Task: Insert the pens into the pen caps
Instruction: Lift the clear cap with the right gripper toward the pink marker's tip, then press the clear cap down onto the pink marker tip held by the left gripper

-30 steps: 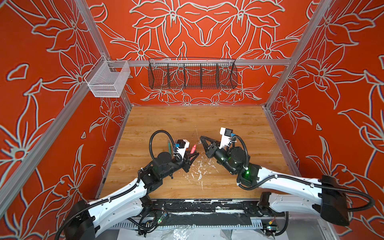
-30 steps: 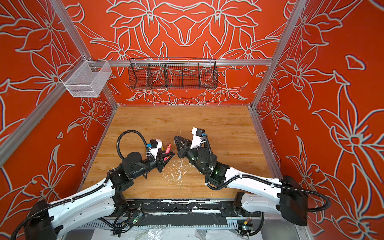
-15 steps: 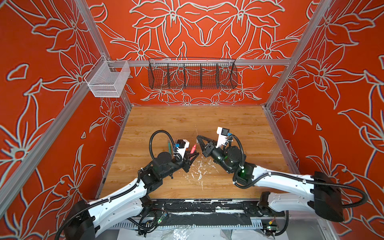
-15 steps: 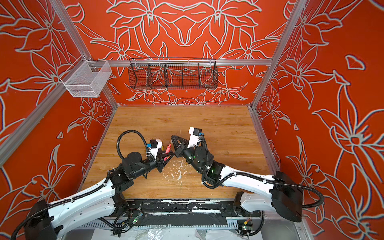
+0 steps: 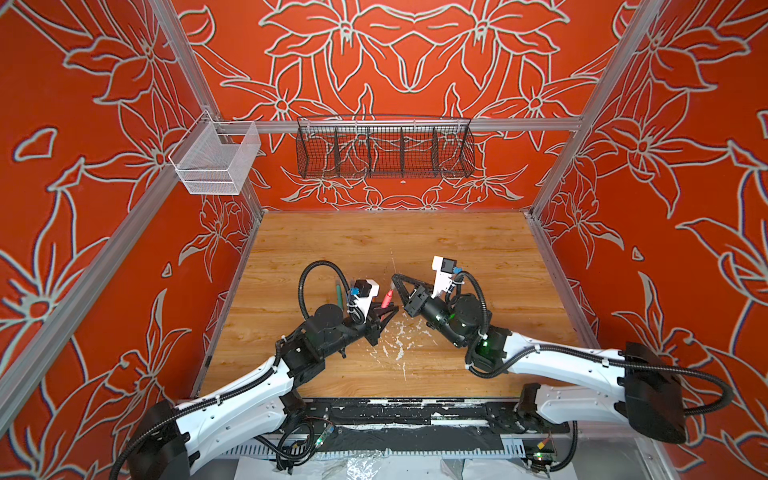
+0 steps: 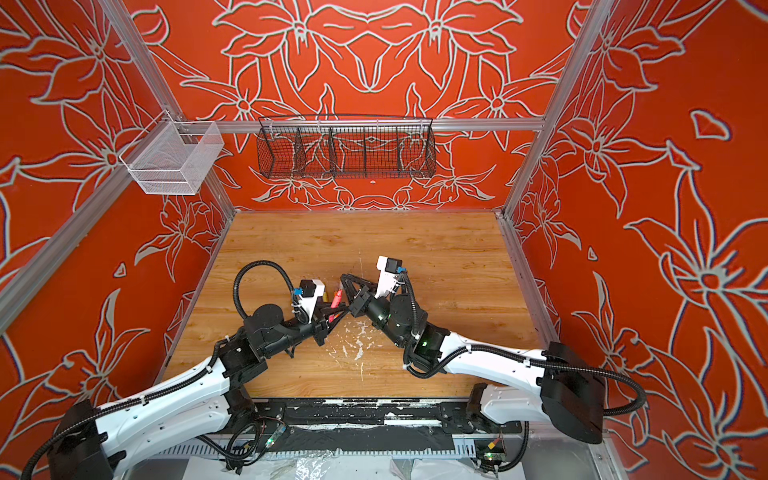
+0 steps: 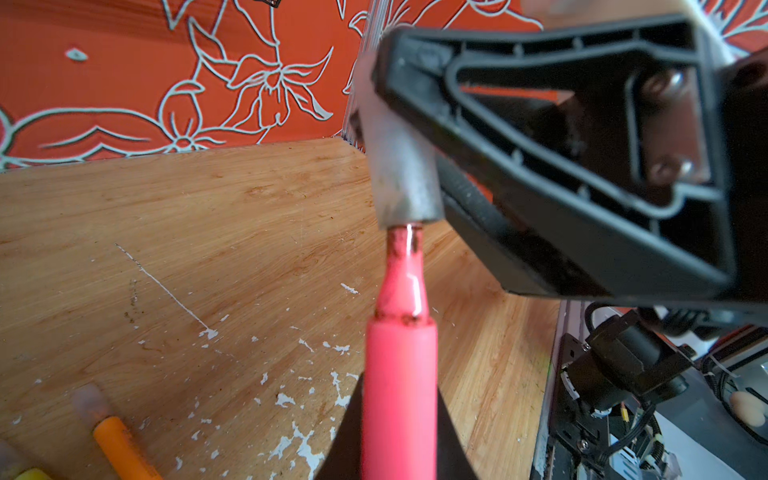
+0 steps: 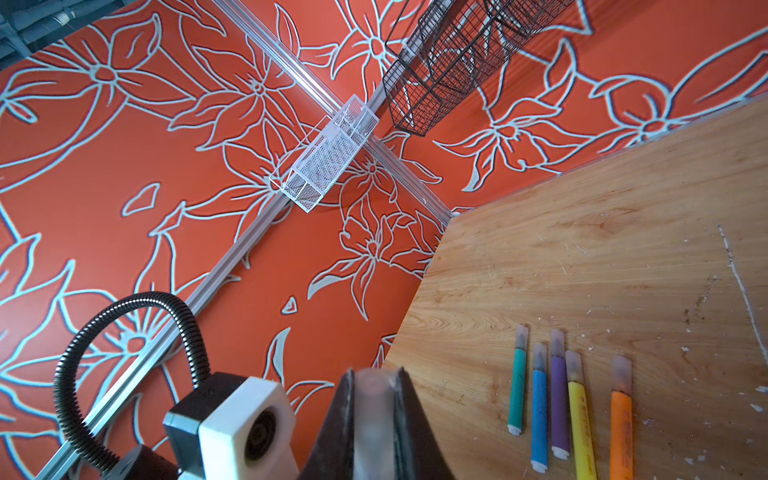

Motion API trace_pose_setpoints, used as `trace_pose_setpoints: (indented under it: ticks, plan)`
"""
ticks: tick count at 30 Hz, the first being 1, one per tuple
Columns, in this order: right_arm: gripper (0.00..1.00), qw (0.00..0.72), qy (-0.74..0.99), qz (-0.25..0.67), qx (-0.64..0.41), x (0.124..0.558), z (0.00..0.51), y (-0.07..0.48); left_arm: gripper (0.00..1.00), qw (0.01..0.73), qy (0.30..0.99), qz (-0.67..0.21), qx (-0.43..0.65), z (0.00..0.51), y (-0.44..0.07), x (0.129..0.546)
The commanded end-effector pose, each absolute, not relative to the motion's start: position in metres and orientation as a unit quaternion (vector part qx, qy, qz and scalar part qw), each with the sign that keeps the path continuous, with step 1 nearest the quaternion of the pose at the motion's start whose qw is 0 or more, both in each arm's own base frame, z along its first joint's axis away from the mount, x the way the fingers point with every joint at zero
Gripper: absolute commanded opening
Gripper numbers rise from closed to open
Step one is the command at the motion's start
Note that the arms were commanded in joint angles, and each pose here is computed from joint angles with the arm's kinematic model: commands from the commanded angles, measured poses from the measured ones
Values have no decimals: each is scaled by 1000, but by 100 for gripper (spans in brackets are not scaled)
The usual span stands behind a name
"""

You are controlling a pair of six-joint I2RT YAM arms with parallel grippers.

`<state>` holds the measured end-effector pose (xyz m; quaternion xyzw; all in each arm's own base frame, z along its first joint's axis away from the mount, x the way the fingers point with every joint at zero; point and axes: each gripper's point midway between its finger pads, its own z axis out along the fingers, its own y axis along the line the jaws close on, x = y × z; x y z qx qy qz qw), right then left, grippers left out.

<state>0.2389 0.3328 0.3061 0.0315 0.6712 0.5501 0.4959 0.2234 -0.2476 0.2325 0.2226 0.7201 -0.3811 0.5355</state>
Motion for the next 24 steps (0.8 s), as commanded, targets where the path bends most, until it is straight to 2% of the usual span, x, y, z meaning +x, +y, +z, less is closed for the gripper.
trace_pose_setpoints:
  ticks: [1, 14, 24]
  plan:
    - [0, 482, 679, 553, 30, 238, 292, 337, 0, 554, 695, -402, 222, 250, -248, 219]
    - [0, 450, 669, 591, -25, 218, 266, 355, 0, 546, 695, -424, 200, 254, -244, 221]
    - [0, 466, 662, 581, -81, 193, 255, 361, 0, 542, 690, -438, 195, 258, -244, 218]
